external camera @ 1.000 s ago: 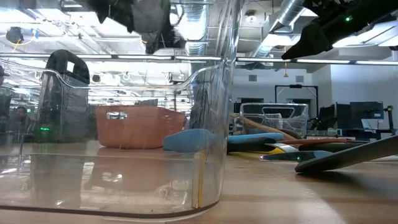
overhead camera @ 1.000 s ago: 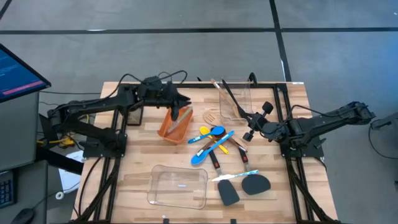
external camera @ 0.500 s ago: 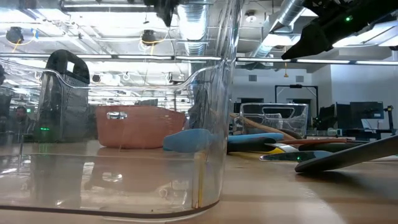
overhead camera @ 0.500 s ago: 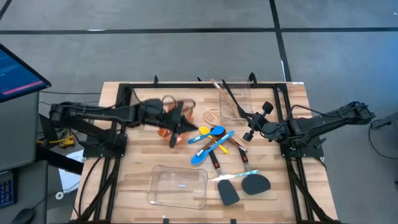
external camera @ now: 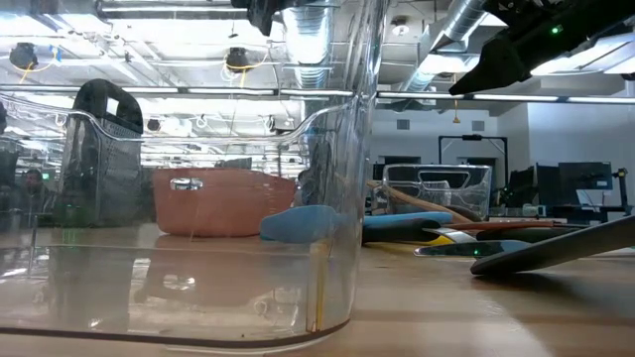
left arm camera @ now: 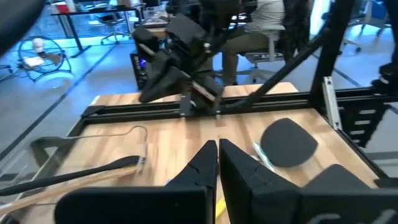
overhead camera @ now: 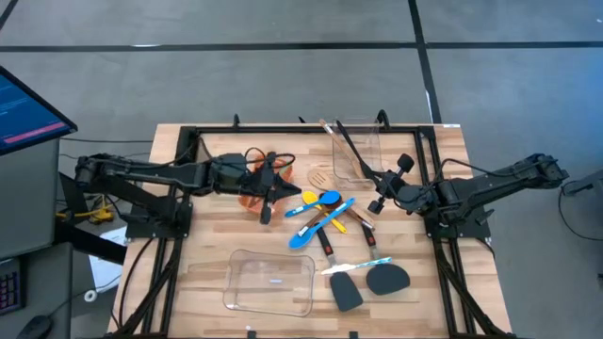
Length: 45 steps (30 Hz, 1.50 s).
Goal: Pick & Place Kitchen Items
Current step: Put the blue serving spoon into the top transparent bin
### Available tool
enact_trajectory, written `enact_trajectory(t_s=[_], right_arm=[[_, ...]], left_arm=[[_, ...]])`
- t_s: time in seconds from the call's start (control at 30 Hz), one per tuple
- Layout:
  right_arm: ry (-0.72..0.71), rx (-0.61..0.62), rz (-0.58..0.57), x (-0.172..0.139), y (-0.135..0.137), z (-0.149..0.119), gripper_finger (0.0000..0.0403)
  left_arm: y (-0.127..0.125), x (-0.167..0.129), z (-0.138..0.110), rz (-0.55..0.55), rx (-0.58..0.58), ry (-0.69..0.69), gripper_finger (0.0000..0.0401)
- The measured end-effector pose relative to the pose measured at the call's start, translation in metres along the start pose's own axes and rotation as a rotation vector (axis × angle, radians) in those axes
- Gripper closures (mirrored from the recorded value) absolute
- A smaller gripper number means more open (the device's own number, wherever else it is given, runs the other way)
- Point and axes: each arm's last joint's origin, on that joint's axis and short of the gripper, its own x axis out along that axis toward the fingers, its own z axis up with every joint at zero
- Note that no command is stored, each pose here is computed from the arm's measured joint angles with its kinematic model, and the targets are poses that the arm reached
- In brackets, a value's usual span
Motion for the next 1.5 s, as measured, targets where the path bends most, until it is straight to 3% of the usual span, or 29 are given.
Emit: enact_trajectory(t_s=[0.23, 0.4, 0.53, 0.67, 1.1, 1.3, 1.5], right_arm=[[0.0, 0.0, 0.0, 0.0, 0.0, 0.0, 0.0402], [0.0, 0.0, 0.0, 0.0, 0.0, 0.0, 0.0402], [0.0, 0.001, 0.0, 0.0, 0.0, 0.0, 0.0402], [0.0, 0.001, -0.001, 0.0, 0.0, 0.0, 0.0402], [0.014, 0.002, -0.022, 0.003, -0.003, -0.001, 0.0402], [0.023, -0.002, -0.029, 0.004, -0.004, -0.002, 0.0402], [0.025, 0.001, -0.035, 0.005, -0.005, -0.002, 0.0402]], left_arm=[[0.004, 0.0, 0.002, 0.015, -0.002, -0.019, 0.0397], [0.005, 0.005, 0.008, 0.024, 0.032, -0.114, 0.0397], [0.005, 0.022, 0.006, 0.03, 0.037, -0.19, 0.0397], [0.009, 0.047, -0.014, 0.01, 0.05, -0.131, 0.0397], [0.076, 0.114, -0.011, -0.083, -0.024, -0.128, 0.0397], [0.093, 0.133, -0.036, -0.064, -0.136, 0.02, 0.0397], [0.083, 0.142, -0.069, -0.075, -0.342, 0.244, 0.0398]])
